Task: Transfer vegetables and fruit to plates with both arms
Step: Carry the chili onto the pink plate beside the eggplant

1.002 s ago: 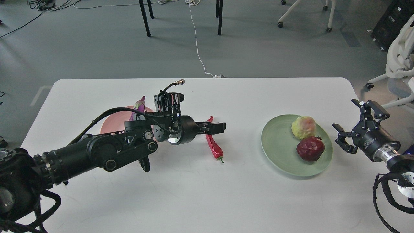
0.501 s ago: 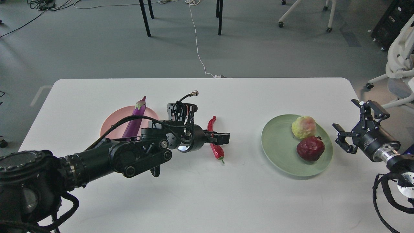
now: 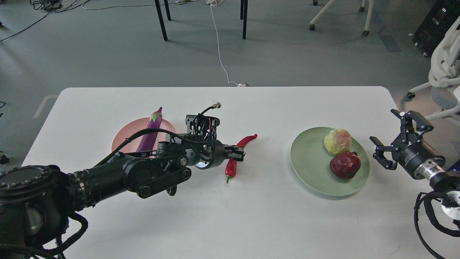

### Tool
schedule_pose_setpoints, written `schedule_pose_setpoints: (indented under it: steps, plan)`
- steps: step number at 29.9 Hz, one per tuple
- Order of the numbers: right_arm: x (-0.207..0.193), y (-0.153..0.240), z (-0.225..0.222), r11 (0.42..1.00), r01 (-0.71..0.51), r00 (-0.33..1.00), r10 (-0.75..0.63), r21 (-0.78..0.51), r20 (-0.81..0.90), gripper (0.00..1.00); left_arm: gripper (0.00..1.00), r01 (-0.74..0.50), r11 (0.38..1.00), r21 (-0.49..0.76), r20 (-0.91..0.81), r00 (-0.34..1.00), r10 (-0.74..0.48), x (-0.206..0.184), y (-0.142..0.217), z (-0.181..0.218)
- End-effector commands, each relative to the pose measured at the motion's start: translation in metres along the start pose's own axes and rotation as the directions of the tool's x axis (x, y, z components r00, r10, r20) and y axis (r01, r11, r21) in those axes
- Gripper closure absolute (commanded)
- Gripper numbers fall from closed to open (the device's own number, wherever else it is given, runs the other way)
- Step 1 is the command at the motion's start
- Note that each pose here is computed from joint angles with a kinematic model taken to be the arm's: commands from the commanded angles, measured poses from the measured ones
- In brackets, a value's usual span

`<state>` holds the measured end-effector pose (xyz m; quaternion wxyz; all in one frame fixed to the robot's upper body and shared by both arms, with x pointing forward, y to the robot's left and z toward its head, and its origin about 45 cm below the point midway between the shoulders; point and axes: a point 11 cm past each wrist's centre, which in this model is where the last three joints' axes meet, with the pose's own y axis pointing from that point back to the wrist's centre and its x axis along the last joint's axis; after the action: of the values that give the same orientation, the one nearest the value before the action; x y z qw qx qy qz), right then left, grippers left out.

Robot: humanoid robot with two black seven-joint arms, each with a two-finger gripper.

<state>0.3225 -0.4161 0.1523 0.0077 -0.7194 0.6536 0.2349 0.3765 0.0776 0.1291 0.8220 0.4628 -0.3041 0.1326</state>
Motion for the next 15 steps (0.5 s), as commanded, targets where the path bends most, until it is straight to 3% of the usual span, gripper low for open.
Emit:
schedule_pose_setpoints:
  steps: [1,5,8,15]
  plan:
    - [-0.001,-0.001,0.001,1.000,0.003,1.000,-0.003,-0.001,0.002,0.03,0.93,-0.059,0.998,-0.001,0.050,0.997,0.059,0.038,0.028,-0.012]
    - [-0.002,-0.001,0.004,1.000,0.003,1.000,-0.003,-0.005,0.004,0.03,0.92,-0.116,0.993,0.008,0.109,0.987,0.115,0.072,0.071,-0.035]
    - [-0.004,-0.002,0.005,1.000,0.007,1.000,-0.007,-0.006,0.008,0.03,0.91,-0.106,0.993,0.049,0.121,0.988,0.100,0.079,0.106,-0.075]
    - [-0.009,-0.004,0.008,1.000,0.016,1.000,-0.016,-0.007,0.017,0.03,0.87,-0.078,0.973,0.218,0.058,0.996,0.067,0.056,0.161,-0.177]
